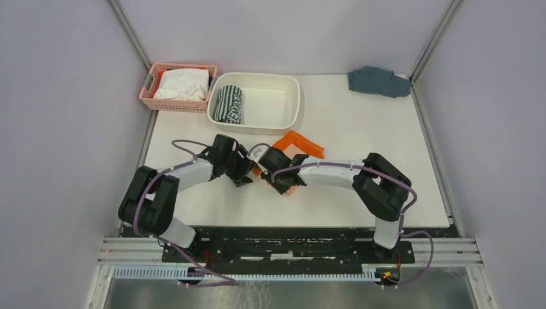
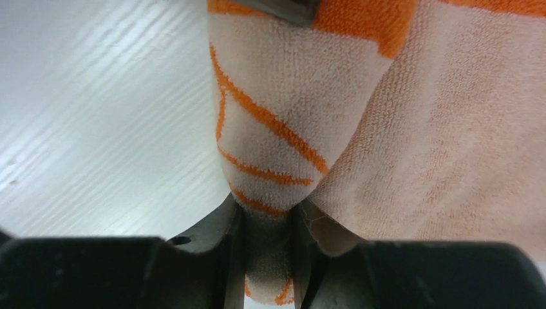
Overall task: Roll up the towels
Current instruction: Roll the towel at the center of the board.
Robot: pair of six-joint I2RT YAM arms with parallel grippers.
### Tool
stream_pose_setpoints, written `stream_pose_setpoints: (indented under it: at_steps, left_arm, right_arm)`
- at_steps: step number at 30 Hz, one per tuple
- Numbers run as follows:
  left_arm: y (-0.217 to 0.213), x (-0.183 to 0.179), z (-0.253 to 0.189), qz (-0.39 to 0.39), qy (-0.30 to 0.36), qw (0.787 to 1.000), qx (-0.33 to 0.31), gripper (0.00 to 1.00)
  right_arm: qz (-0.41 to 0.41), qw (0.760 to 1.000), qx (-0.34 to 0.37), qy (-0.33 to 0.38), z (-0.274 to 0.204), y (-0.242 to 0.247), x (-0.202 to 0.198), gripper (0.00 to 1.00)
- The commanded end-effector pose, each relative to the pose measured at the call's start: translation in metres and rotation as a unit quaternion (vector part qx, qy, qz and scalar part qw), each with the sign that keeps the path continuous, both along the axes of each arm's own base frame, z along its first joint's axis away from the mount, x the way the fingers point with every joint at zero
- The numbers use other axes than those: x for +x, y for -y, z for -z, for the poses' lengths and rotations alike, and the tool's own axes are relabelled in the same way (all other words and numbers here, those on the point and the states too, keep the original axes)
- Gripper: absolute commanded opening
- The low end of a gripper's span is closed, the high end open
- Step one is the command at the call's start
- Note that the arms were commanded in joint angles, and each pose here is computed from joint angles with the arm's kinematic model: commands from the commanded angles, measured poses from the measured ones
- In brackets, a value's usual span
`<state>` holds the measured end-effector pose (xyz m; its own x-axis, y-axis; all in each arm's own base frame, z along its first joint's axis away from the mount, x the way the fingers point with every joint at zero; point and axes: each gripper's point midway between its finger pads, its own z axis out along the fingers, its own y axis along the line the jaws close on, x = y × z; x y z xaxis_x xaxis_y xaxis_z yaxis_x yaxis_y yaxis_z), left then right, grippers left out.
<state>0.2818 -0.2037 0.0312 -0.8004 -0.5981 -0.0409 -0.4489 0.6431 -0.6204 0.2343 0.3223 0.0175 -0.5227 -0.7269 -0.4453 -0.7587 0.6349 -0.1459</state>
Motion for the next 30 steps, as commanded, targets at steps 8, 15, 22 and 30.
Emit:
stream_pose_setpoints:
  at_steps: [8, 15, 22, 30]
  left_arm:
    - [-0.042, -0.030, -0.047, -0.031, 0.072, 0.996, 0.046, 0.81]
    - [-0.040, -0.049, -0.055, -0.023, 0.083, 0.996, 0.015, 0.82]
    - [-0.031, -0.045, -0.052, -0.015, 0.088, 0.996, -0.011, 0.82]
    - [-0.007, -0.025, -0.039, 0.006, 0.074, 0.997, -0.026, 0.77]
  right_arm:
    - [-0.057, 0.890, 0.249, -0.378, -0.013, -0.031, -0.083, 0.09]
    - [-0.022, 0.813, 0.331, -0.478, -0.012, -0.028, -0.067, 0.10]
    - [0.020, 0.772, 0.348, -0.532, 0.004, -0.015, -0.051, 0.09]
    - [0.056, 0.762, 0.332, -0.553, 0.025, -0.006, -0.046, 0.11]
